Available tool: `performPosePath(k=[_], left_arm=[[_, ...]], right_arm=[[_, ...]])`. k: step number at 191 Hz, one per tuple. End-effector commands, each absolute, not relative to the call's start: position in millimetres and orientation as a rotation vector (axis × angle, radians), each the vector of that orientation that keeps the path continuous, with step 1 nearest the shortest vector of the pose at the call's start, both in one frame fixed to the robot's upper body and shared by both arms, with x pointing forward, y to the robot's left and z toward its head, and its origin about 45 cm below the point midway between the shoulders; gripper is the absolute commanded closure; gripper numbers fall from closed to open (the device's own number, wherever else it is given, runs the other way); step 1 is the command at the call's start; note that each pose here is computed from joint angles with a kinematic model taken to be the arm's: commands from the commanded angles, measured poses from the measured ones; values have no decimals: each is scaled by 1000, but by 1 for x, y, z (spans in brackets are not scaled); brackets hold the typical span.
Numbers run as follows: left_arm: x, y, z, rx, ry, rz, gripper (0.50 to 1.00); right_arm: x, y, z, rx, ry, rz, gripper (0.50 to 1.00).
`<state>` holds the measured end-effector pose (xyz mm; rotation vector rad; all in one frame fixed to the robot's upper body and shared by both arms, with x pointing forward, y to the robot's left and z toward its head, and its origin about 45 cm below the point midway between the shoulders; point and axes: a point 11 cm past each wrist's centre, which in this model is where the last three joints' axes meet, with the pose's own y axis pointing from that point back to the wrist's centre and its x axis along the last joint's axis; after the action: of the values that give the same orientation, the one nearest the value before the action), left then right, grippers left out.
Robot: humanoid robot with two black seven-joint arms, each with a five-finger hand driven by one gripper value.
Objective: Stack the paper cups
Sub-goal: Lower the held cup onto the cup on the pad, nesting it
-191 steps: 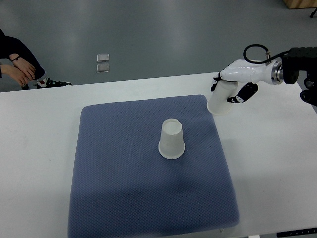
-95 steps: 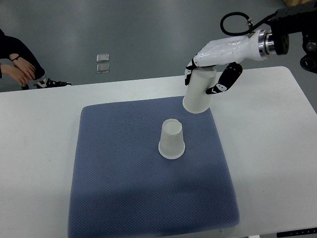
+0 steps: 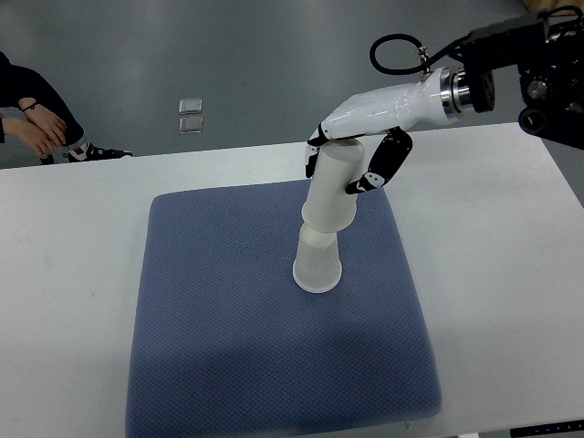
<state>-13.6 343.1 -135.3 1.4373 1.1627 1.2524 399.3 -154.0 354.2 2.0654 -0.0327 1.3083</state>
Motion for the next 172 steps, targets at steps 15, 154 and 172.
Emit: performPosePath(k=[15, 154, 172], left_arm=[[-13, 343, -135, 1437, 1162, 1253, 500], [-13, 343, -135, 1437, 1162, 1253, 500], [-14, 343, -135, 1438, 1164, 1252, 500]], right_arm=[[400, -155, 334, 2081, -47, 1275, 857], [402, -149, 325, 2100, -51, 1262, 857], [402, -148, 329, 2097, -53, 1270, 857]])
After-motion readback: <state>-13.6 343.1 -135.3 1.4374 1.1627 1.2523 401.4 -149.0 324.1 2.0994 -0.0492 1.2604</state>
